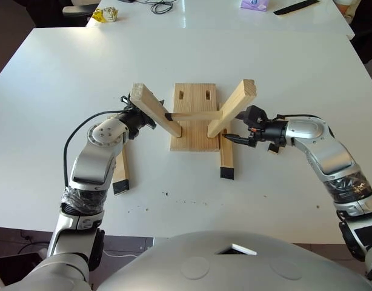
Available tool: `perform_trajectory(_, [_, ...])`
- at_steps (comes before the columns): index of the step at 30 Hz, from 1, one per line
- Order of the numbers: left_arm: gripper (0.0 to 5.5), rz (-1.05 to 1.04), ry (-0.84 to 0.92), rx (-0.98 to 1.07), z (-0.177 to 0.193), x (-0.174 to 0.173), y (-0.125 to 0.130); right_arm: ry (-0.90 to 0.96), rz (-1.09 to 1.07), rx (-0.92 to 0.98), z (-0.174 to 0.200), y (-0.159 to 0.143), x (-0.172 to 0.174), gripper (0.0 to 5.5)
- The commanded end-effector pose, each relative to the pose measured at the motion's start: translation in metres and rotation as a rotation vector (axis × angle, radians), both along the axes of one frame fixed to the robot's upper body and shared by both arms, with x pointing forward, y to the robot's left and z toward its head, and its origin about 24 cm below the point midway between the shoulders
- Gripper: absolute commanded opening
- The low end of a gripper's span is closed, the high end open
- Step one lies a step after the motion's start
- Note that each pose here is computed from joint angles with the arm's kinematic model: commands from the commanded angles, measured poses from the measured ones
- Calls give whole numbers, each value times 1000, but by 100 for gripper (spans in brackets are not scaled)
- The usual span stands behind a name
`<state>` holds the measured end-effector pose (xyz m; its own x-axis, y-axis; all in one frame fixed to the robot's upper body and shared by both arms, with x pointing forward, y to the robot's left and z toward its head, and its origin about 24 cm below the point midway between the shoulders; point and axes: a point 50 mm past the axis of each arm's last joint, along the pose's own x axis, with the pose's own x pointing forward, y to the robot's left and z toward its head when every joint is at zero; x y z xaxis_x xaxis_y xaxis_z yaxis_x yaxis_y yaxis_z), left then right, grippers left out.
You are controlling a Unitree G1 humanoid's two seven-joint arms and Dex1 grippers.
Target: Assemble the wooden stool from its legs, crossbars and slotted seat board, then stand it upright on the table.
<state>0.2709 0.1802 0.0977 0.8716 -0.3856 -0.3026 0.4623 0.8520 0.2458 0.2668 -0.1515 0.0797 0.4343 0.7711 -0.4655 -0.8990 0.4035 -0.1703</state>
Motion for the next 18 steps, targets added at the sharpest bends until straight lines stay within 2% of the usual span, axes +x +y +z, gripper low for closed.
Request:
perform_trajectory(1, [203, 46, -7, 45, -2, 1, 15, -40, -86, 20, 10, -13, -2, 342])
perform_trajectory(5, [203, 146, -54, 63, 3, -1, 38, -74, -254, 51, 15, -34, -21, 342])
perform_trajectory(9, [203, 233, -149, 31, 18, -10, 55, -140, -575, 126, 22, -51, -36, 342])
perform_trajectory(13, [203, 301, -210, -38, 32, -19, 59, -209, -899, 242, 37, -59, -46, 342])
perform_trajectory(18, [203, 358, -258, -73, 46, -21, 56, -267, -1182, 247, 50, -71, -48, 342])
